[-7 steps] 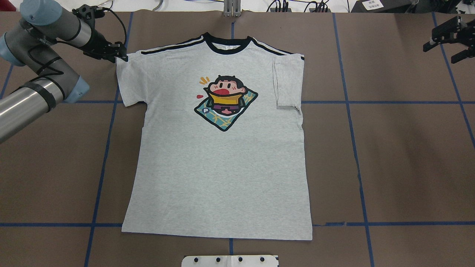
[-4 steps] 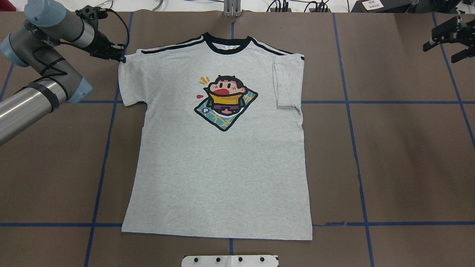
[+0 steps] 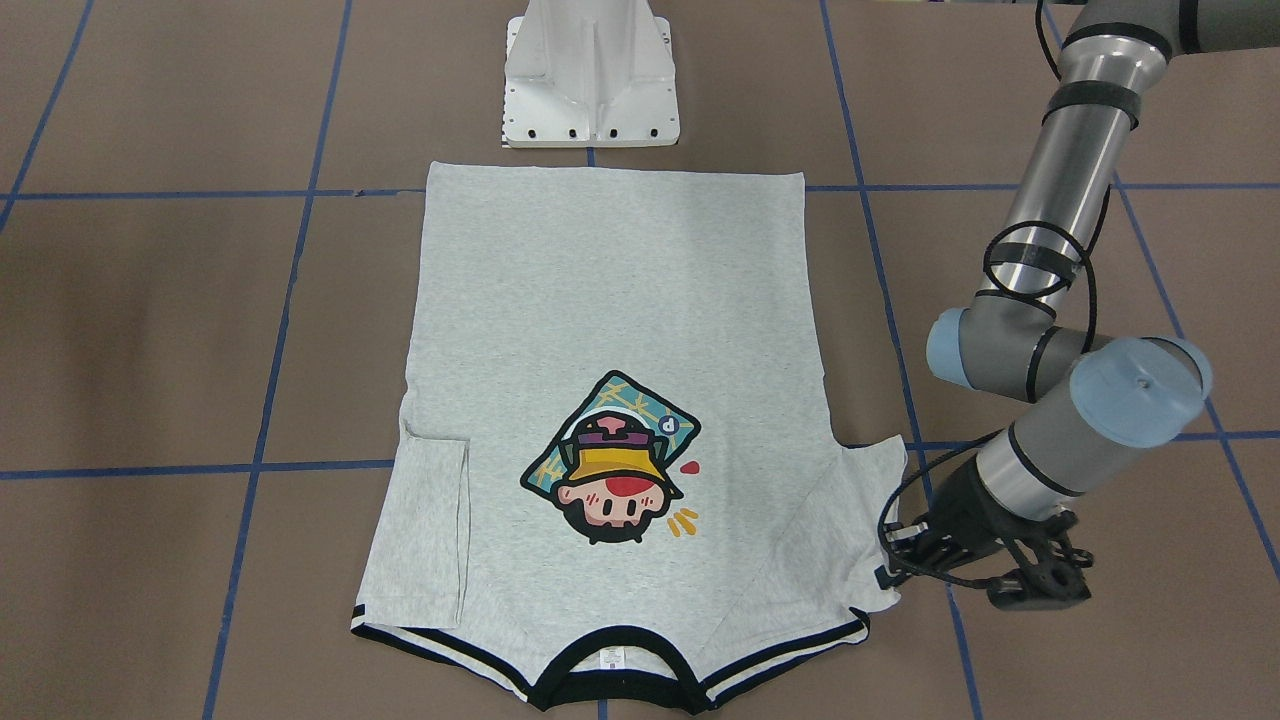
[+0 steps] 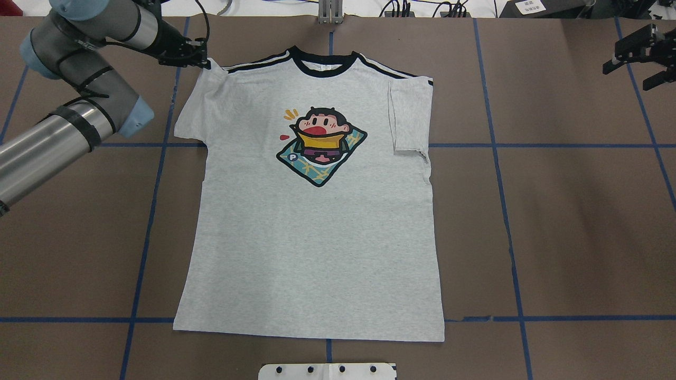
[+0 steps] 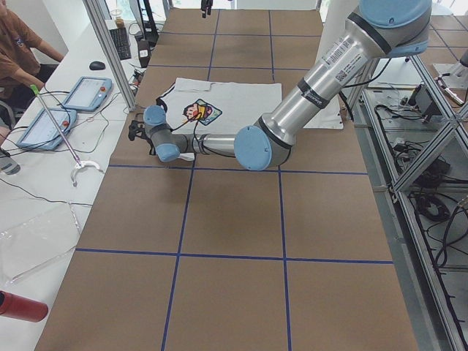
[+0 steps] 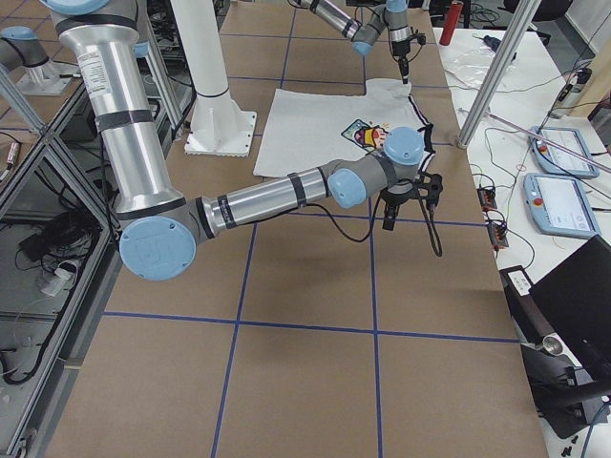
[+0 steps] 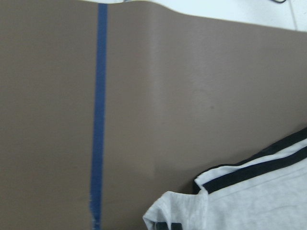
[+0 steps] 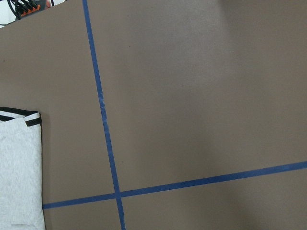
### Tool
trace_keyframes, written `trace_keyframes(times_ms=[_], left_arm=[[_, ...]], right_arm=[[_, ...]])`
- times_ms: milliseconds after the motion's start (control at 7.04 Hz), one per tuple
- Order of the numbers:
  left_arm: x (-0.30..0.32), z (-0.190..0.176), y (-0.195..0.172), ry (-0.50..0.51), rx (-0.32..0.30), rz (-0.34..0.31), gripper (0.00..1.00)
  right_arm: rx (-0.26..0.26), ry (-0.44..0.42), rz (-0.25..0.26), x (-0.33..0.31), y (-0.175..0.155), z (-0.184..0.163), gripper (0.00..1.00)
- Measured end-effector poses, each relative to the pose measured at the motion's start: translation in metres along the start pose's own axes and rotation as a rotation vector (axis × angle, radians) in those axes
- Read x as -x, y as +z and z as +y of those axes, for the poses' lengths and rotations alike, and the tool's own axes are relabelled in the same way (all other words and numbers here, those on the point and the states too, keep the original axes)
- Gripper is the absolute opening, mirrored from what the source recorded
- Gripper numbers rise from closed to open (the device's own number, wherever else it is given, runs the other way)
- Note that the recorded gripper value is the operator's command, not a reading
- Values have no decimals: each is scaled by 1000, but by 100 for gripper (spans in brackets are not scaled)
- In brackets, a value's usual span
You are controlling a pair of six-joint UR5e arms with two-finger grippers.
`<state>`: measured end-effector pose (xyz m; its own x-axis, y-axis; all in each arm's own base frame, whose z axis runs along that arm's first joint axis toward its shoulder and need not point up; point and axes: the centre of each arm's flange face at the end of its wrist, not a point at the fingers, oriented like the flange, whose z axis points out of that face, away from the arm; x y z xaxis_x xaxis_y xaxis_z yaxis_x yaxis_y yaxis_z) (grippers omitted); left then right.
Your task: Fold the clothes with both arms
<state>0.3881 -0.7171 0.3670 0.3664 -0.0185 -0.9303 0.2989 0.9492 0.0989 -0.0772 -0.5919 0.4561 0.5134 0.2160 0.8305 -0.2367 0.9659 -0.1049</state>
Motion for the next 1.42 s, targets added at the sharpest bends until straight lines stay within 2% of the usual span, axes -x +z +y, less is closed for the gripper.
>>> trace_keyframes(times_ms=[142, 284, 426, 710, 852, 994, 1136, 1421], left_arm=[[-39, 23, 14, -49, -15, 27, 0], [-68, 43, 34, -70, -56, 24, 0], [-79, 49, 50, -81, -97, 1, 0], [-78, 38, 72, -95, -174, -62, 0], [-72, 32, 77, -100, -212, -90, 60], [-71, 28, 79, -100, -234, -101, 70], [-79, 30, 77, -94, -241, -91, 71], [-96, 58, 60, -66, -233, -20, 71]], right_arm=[[3, 4, 2, -2, 2, -1, 100], [7, 9, 5, -4, 5, -2, 100], [12, 16, 10, -7, 9, -5, 100], [23, 17, 18, -11, 18, -10, 100], [24, 12, 20, -11, 19, -11, 100], [23, 9, 19, -10, 19, -12, 100], [22, 6, 17, -8, 18, -11, 100], [16, 16, 4, 16, 16, -8, 100]])
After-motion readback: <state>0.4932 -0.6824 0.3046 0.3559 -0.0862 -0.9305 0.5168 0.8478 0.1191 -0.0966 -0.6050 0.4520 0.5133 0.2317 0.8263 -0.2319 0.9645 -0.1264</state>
